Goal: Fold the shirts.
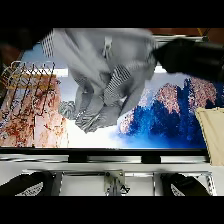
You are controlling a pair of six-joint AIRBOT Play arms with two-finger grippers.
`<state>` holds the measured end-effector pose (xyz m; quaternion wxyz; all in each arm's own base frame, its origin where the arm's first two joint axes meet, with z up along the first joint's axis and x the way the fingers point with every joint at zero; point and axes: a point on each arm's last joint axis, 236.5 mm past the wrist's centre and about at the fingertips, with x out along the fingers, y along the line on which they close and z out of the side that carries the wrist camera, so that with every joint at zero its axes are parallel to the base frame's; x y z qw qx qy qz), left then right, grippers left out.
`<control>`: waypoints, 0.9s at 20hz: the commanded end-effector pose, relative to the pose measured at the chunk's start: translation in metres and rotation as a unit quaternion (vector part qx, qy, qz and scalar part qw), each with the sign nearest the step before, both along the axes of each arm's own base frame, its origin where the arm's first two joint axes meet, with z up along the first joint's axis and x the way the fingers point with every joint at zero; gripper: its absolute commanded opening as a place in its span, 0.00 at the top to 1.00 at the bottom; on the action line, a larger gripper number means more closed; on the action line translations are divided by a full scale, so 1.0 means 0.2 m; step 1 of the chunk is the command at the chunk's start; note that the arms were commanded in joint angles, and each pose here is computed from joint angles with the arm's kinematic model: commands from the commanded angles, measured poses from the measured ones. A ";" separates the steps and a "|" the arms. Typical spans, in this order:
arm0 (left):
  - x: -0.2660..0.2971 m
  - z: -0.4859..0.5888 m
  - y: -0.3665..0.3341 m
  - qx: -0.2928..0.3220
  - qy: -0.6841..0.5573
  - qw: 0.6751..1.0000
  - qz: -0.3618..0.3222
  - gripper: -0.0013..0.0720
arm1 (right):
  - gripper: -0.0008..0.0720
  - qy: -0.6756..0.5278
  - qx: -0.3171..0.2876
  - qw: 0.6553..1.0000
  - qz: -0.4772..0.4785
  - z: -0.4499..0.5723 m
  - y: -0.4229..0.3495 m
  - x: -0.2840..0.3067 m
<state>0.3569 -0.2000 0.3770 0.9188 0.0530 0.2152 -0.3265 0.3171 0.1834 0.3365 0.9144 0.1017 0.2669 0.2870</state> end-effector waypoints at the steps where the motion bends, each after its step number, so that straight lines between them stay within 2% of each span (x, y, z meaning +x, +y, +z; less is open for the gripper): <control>1: -0.03 -0.36 0.33 0.150 0.102 0.980 0.083 0.90 | 0.87 0.148 -0.141 0.979 -0.008 -0.39 -0.21 -0.18; 2: -0.02 -0.39 0.37 0.164 0.110 0.976 0.095 0.90 | 0.87 0.179 -0.154 0.972 -0.020 -0.46 -0.24 -0.19; 3: -0.01 -0.41 0.34 0.149 0.117 0.977 0.093 0.90 | 0.87 0.204 -0.148 0.967 -0.027 -0.50 -0.23 -0.17; 5: 0.03 -0.49 0.10 0.075 0.148 0.985 0.042 0.90 | 0.87 0.250 -0.138 0.958 -0.017 -0.61 -0.13 -0.13; 7: 0.11 -0.65 -0.09 0.044 0.174 0.984 0.011 0.90 | 0.87 0.304 -0.171 0.937 0.021 -0.79 -0.02 -0.14; 11: 0.22 -1.19 -0.10 0.089 0.282 0.955 0.020 0.90 | 0.87 0.402 -0.297 0.865 0.044 -1.11 -0.05 -0.22; 13: 0.24 -1.39 -0.09 0.104 0.324 0.940 0.026 0.90 | 0.87 0.400 -0.323 0.857 0.033 -1.17 -0.07 -0.17; 16: 0.28 -1.47 -0.06 0.106 0.336 0.935 0.034 0.89 | 0.87 0.381 -0.316 0.869 0.018 -1.18 -0.05 -0.11; 17: 0.30 -1.45 -0.04 0.103 0.330 0.938 0.037 0.82 | 0.87 0.381 -0.309 0.872 0.009 -1.17 -0.05 -0.10; 18: 0.31 -1.43 -0.02 0.100 0.325 0.939 0.042 0.71 | 0.87 0.381 -0.306 0.872 0.005 -1.17 -0.04 -0.09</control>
